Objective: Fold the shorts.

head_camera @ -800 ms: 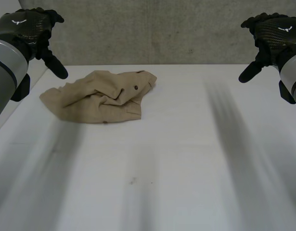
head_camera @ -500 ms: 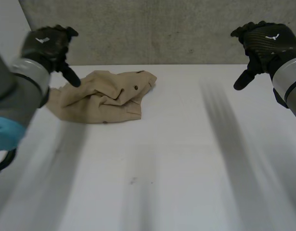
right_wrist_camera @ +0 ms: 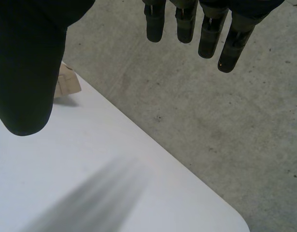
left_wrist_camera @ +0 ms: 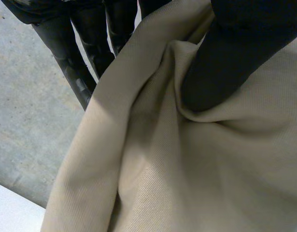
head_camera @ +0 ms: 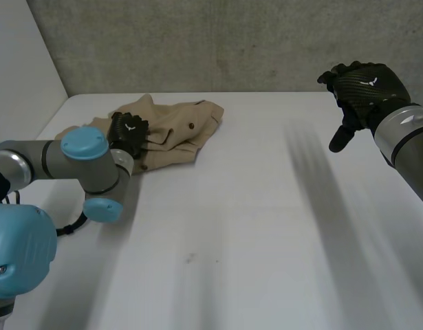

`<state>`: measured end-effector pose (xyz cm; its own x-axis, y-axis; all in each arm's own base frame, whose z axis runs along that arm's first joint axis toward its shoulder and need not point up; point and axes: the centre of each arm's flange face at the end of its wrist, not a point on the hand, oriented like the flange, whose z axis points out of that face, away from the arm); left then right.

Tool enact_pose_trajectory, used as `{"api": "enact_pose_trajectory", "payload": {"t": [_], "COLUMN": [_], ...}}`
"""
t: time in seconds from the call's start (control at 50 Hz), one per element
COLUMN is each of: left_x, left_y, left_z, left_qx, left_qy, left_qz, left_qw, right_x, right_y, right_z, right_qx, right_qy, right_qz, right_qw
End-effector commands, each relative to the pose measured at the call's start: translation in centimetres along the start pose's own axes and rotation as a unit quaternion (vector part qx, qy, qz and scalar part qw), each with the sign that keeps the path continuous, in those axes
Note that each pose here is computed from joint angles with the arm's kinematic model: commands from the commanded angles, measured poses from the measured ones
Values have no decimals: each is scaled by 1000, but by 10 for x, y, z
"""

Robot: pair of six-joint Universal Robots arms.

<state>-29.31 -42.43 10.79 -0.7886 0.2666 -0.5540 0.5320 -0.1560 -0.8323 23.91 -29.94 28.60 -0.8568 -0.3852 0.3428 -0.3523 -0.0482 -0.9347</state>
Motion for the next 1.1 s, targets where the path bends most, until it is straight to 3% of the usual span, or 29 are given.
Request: {"api": "enact_pose_trajectory", "payload": {"t": [0.02,0.14,0.22,0.34,0.5,0.76,0.84,0.98,1.1], "left_x": [-5,12,20,37,28,-55,-57,-43,-34], "left_y": [-58,-106,-125,-119,-95,-109,-105,-84,-71], "left_z": [-48,-130,-187,-242,-246,-246,-247,-248,-246], "left_qx": [13,-11,-48,-98,-144,-124,-133,-176,-207], "left_qy": [29,106,162,216,186,64,55,66,62], "left_qz": [-69,-178,-218,-208,-177,-205,-205,-199,-192], "left_qw": [997,978,961,949,956,969,968,962,957], "right_x": [0,2,3,0,-20,-54,-73,-104,-118], "right_y": [1,1,0,0,6,28,38,58,78], "right_z": [1,1,2,1,-3,19,35,65,81], "right_qx": [-1,-1,0,-2,-2,12,41,97,97], "right_qy": [0,2,3,-3,-69,-211,-265,-291,-305], "right_qz": [-7,-17,-16,-17,-16,-29,-41,-99,-110], "right_qw": [1000,1000,1000,1000,998,977,962,946,941]}}
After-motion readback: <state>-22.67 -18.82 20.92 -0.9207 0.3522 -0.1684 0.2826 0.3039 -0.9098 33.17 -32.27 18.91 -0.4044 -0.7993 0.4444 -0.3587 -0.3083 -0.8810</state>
